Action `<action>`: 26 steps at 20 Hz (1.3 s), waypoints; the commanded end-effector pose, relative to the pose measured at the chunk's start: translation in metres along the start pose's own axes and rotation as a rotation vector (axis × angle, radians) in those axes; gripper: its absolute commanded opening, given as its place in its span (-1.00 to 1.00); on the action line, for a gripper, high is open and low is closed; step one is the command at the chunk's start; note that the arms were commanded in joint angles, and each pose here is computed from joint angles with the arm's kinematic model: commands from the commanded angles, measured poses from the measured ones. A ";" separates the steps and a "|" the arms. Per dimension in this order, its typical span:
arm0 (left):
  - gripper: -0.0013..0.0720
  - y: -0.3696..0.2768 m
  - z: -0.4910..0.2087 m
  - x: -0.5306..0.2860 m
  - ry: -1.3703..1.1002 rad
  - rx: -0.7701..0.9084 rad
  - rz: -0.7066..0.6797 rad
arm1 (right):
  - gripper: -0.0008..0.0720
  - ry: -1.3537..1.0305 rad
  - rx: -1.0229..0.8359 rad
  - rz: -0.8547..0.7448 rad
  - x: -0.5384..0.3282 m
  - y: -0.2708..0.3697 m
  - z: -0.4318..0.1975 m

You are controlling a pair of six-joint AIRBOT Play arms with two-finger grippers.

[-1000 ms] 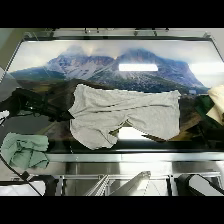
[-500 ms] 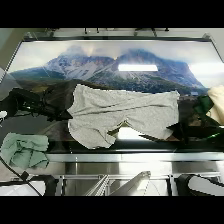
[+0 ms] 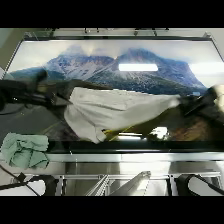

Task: Fold the shirts.

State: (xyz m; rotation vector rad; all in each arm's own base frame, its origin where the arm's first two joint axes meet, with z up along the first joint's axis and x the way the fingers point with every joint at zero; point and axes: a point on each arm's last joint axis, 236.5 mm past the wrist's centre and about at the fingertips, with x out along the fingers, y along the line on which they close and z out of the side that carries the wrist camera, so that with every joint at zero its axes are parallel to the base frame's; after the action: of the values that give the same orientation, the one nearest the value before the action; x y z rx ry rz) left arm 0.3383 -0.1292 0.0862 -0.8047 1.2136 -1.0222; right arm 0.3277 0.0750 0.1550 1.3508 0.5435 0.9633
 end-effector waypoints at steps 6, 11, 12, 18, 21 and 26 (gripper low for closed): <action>-0.91 -0.298 -0.046 -0.107 -0.291 1.018 0.161 | -0.94 -0.296 -1.069 0.148 0.000 0.335 -0.035; -0.91 -0.334 -0.063 -0.137 -0.443 1.156 0.492 | -0.94 -0.306 -1.079 -0.100 0.004 0.309 -0.017; -0.90 -0.326 -0.058 -0.142 -0.455 1.121 0.489 | -0.94 -0.325 -1.049 -0.217 -0.002 0.286 0.002; -0.90 -0.165 0.003 -0.130 -0.317 0.566 0.102 | -0.94 -0.389 -0.687 -0.552 -0.041 0.123 0.087; -0.90 -0.078 0.030 -0.088 -0.214 0.308 -0.049 | -0.94 -0.378 -0.447 -0.636 -0.049 0.006 0.110; -0.92 0.052 0.095 -0.025 -0.172 0.099 -0.084 | -0.94 -0.359 -0.275 -0.782 -0.058 -0.168 0.140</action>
State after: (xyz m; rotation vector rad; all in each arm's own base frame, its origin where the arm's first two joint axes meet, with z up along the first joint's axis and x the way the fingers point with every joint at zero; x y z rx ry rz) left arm 0.4013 -0.0777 0.1415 -0.7624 0.8810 -1.0805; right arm 0.4276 -0.0359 0.0991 0.8967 0.4831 0.2234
